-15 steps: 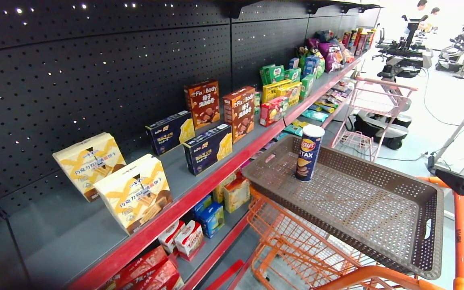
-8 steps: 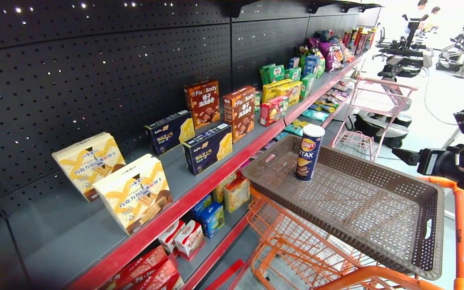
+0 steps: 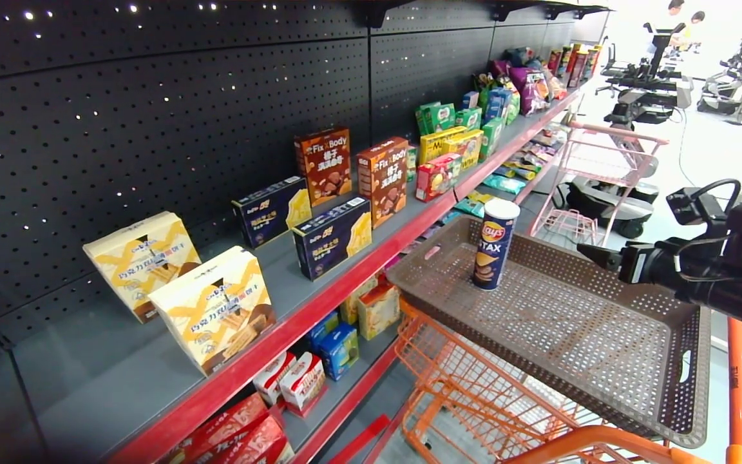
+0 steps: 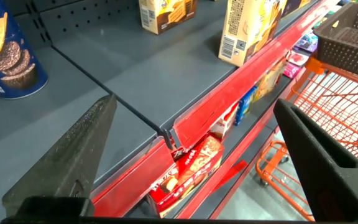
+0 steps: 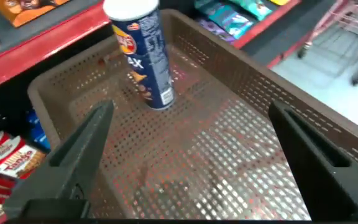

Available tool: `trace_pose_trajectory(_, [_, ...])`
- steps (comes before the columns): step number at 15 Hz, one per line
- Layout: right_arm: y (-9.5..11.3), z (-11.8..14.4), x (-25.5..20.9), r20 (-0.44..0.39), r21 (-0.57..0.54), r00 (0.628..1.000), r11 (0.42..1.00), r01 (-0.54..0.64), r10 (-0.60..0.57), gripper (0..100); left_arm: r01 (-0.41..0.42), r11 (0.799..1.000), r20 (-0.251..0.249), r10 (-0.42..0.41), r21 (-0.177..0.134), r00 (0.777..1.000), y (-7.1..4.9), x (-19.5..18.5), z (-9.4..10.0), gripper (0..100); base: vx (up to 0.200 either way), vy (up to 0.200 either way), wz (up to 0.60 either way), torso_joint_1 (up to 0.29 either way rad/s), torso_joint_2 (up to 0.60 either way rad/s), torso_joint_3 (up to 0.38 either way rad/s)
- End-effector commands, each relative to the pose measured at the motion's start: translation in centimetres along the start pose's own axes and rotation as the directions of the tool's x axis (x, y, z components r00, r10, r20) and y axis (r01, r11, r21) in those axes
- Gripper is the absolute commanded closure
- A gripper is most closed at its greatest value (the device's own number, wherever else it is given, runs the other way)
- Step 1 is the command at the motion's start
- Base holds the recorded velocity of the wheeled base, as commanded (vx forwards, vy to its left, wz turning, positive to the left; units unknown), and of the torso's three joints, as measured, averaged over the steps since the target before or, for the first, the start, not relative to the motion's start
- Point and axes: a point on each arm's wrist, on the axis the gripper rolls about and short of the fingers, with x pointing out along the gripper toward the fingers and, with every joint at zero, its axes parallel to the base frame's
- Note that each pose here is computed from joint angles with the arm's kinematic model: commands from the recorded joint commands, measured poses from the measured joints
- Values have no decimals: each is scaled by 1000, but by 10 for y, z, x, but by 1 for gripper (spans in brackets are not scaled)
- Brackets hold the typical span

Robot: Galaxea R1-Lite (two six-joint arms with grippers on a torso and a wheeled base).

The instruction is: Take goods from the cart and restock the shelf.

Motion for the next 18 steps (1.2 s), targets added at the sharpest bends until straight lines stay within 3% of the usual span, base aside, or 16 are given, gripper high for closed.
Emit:
trace_pose_trajectory(1, [2,-22,21,-56,14,998,1000,-26,27,0,-2,1000,-1,2,0,1000,0,0,0,0,0,0,0,0,0,0])
trace_pose_trajectory(5, [21,-42,50,-83,-9,992,995,-97,96,0,0,1000,-1,0,0,1000,0,0,0,0,0,0,0,0,0,0])
trace_pose_trajectory(10, [16,-40,76,-2,-36,995,994,-102,102,0,0,1000,-1,0,0,1000,0,0,0,0,0,0,0,0,0,0])
trace_pose_trajectory(18, [20,-53,122,17,-47,989,988,-148,149,0,0,1000,-1,0,0,1000,0,0,0,0,0,0,0,0,0,0])
